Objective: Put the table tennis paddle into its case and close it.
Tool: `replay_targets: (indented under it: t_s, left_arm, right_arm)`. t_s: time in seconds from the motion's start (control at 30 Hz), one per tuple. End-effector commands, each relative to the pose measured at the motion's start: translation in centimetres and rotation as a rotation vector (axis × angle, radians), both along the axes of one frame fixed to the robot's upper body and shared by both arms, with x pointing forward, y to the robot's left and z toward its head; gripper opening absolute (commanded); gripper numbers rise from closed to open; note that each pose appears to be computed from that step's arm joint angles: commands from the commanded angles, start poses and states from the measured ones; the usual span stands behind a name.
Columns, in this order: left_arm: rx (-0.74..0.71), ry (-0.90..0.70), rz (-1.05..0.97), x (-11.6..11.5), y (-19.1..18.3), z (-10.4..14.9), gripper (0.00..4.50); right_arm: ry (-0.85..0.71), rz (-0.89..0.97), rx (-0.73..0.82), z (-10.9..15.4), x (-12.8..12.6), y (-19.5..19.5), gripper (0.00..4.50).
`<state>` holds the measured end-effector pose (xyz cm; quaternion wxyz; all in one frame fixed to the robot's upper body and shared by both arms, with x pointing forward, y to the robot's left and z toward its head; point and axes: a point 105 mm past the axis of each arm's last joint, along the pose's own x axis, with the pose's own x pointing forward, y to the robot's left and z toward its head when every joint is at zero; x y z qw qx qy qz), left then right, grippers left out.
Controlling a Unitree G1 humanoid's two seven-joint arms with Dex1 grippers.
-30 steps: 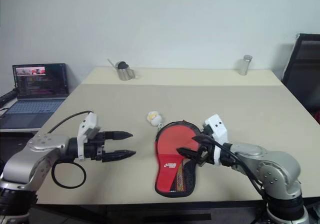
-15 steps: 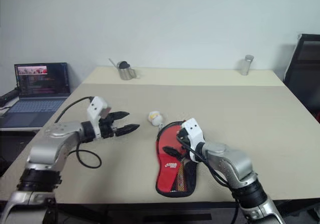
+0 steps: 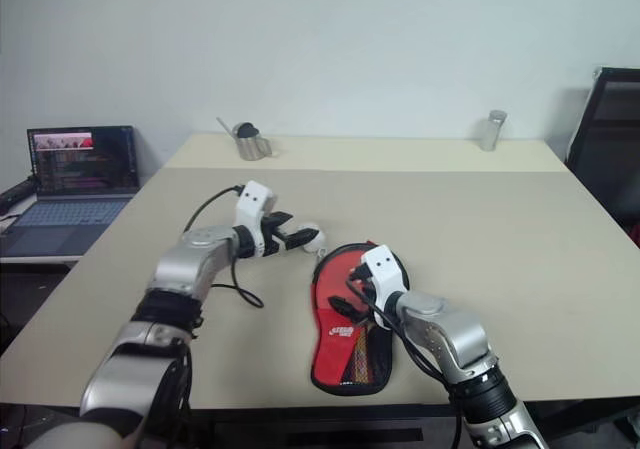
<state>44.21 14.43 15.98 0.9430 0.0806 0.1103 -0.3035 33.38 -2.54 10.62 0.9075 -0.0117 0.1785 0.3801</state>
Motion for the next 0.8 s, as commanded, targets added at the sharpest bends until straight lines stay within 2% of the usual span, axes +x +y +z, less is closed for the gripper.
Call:
replay_targets:
  t_s: [0.03,0.27,0.67,0.8]
  left_arm:
    - [0.024,-0.010,0.040,1.3,-0.3,0.2,4.49]
    - [0.036,0.042,0.118,2.5,-1.4,-1.4,4.49]
    - [0.065,0.111,0.067,1.9,-3.4,-3.6,4.49]
    - [0.083,0.130,0.073,1.6,-2.7,-4.5,3.24]
  right_arm:
    - [-0.017,-0.011,0.027,0.7,0.0,0.1,4.50]
    - [-0.015,-0.021,0.037,0.5,-0.2,0.3,4.50]
    - [-0.020,-0.069,0.043,0.6,0.2,-0.4,4.50]
    - [-0.057,-0.085,0.035,1.1,0.5,-1.0,4.50]
